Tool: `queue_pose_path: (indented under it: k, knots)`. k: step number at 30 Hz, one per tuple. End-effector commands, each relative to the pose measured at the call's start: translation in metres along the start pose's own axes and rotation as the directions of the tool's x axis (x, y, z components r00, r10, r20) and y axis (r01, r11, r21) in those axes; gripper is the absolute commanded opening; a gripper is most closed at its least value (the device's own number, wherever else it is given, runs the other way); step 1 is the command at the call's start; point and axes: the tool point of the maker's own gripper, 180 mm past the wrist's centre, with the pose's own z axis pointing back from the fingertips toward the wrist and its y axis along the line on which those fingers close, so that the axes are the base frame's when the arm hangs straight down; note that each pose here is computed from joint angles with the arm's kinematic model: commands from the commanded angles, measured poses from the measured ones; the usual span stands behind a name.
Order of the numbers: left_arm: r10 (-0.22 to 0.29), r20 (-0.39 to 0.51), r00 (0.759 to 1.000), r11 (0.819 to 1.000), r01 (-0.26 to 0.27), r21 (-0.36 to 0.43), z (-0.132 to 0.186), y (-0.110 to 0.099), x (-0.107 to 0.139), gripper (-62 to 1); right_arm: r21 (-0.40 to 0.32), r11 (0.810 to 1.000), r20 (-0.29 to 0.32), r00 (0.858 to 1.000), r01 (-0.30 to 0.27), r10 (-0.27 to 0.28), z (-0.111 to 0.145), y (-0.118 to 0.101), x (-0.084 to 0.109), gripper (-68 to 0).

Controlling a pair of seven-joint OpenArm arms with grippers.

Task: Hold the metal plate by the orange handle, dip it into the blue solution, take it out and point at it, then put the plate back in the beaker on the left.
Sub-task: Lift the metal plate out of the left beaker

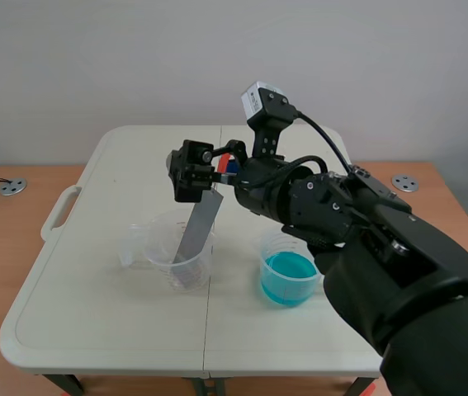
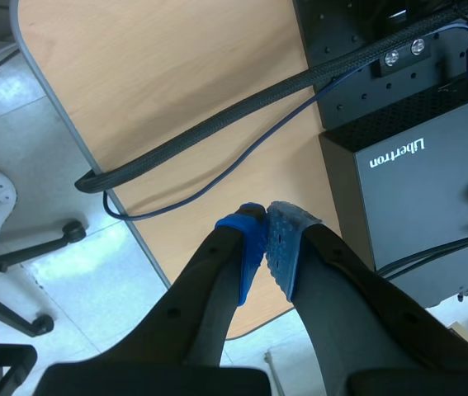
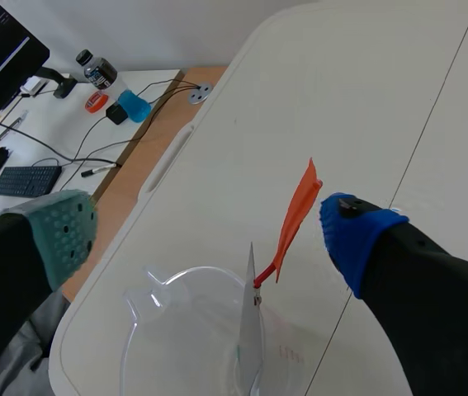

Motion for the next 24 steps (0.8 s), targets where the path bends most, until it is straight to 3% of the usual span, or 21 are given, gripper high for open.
queue_pose_path:
  k: [1,12,24]
  knots:
    - [0.006,0.006,1.0,1.0,-0.006,-0.009,0.001,-0.004,0.0,-56.2,0.018,1.0,0.052,0.999,-0.012,0.011,-0.003,0.005,0.02,-22.5]
    - [0.006,0.007,1.0,1.0,-0.006,-0.009,0.001,-0.004,0.0,-56.2,0.018,1.0,0.089,0.996,-0.012,0.011,-0.003,0.005,0.027,-65.8]
    - [0.006,0.007,1.0,1.0,-0.006,-0.009,0.001,-0.004,0.0,-56.2,0.145,0.988,0.09,0.995,-0.052,0.039,-0.001,0.028,0.026,-66.5]
